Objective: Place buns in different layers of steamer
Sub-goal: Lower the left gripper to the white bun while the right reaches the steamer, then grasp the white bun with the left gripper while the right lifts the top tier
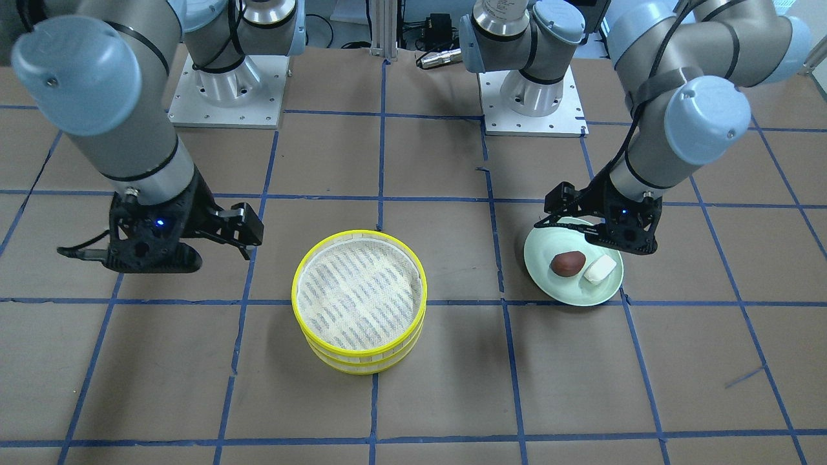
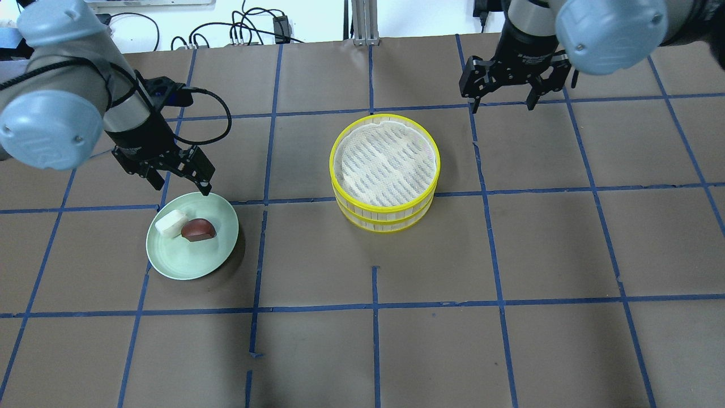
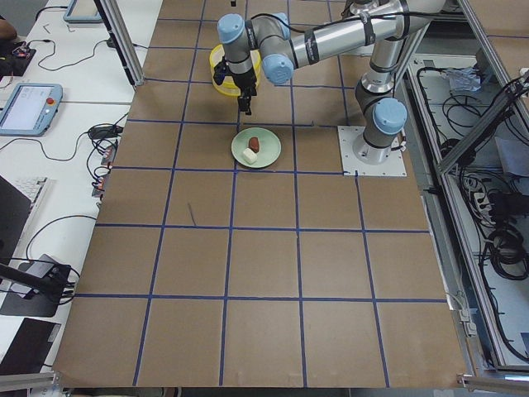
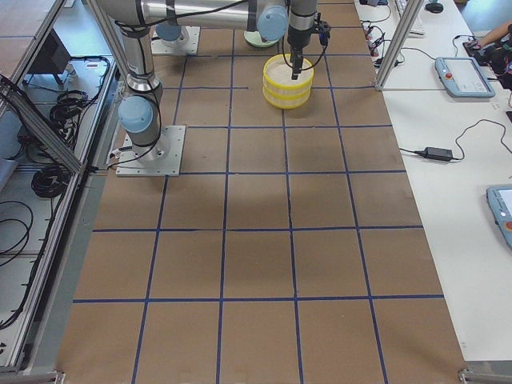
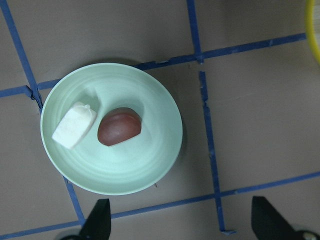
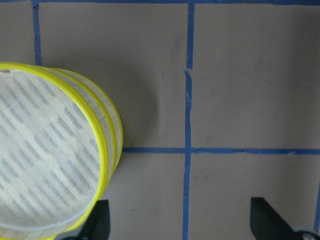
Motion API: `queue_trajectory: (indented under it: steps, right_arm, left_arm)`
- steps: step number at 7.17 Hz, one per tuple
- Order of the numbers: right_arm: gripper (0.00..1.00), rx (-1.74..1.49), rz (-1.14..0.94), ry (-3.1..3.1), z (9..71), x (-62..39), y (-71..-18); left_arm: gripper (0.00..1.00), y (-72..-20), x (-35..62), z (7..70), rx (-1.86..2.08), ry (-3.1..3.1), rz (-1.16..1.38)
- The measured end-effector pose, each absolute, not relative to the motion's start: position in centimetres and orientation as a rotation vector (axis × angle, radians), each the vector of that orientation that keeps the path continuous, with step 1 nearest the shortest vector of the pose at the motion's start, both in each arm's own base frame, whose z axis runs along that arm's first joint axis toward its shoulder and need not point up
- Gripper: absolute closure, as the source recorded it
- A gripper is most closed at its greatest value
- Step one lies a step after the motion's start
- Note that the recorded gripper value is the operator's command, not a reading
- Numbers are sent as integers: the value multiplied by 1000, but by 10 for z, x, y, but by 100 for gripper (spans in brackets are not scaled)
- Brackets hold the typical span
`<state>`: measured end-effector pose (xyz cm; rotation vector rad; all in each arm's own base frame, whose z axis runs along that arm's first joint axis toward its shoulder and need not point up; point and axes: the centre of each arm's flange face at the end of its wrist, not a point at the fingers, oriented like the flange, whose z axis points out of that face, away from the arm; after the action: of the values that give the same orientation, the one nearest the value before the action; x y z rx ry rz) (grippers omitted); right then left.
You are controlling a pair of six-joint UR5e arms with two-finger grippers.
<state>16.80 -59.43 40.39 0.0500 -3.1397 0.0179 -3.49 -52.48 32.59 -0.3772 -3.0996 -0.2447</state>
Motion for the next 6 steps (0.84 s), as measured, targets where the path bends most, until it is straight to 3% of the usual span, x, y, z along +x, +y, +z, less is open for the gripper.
queue_trajectory:
  steps: [2,3,4,5,6]
  right_arm:
    - [1,35,27,-3141,358,202,-611]
    - [7,41,13,-3141,332,218,-611]
    - [31,41,1,-3140,309,224,-608]
    - [69,34,-8,-3145,292,227,-604]
    - [92,23,-17,-3161,283,229,-600]
  left_arm:
    - [0,-538,14,280,-480,-3145,-281]
    - [0,-541,36,262,-479,-3136,-320]
    - [1,-545,47,247,-473,-3130,-341]
    - [1,-548,52,238,-466,-3129,-340]
    - [1,-548,53,231,-463,-3125,-348]
